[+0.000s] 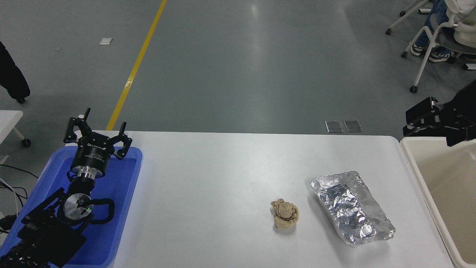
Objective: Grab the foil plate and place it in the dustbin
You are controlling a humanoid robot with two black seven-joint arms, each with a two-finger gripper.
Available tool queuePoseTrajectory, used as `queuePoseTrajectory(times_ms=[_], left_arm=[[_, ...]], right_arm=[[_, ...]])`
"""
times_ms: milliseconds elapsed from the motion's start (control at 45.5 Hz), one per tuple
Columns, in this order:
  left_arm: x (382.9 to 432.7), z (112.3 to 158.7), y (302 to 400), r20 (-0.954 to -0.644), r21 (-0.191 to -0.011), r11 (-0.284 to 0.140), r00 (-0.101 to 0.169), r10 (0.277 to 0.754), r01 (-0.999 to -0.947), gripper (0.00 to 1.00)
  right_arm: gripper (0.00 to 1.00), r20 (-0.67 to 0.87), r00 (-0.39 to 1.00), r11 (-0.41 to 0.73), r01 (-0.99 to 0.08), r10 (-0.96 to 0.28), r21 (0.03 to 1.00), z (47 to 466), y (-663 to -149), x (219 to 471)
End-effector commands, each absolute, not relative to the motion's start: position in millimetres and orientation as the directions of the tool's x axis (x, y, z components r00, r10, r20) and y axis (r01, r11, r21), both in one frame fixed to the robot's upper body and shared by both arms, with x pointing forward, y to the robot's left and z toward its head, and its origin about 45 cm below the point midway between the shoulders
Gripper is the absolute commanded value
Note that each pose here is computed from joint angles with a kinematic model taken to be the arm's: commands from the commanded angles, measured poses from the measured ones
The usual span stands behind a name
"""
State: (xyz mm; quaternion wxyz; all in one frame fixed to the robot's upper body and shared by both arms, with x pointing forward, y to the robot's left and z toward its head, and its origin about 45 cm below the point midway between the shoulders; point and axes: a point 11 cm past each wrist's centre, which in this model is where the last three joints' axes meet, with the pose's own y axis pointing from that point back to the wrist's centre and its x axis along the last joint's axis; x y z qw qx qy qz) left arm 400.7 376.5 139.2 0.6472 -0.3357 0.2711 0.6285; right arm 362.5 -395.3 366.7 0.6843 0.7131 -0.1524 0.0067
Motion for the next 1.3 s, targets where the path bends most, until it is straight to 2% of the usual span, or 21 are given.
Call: queuePoseTrajectory(times_ms=[0, 374, 945, 1275], left_arm=[[400.7, 139.2, 376.4, -0.772, -0.094, -0.015, 0.064, 0.632, -0.9955, 1.0], [400.7, 139.3, 376.5, -0.773, -0.094, -0.016, 0.063, 0.631, -0.9954, 1.0], [400.7, 139.4, 376.4, -0.773, -0.095, -0.015, 0.065, 0.631, -0.9953, 1.0], [400.7, 139.4, 376.4, -0.773, -0.095, -0.015, 0.065, 0.631, -0.9953, 1.0]], right_arm=[[1.0, 0.207, 0.958, -0.003, -0.212, -0.2, 0.977, 362, -398, 361], [1.0, 0.227, 0.943, 0.003, -0.233, -0.241, 0.972, 362, -410, 365], [1.0, 0.253, 0.938, 0.009, -0.259, -0.237, 0.966, 374, -409, 367], [1.0, 0.22, 0.944, -0.015, -0.231, -0.247, 0.973, 357, -409, 365]])
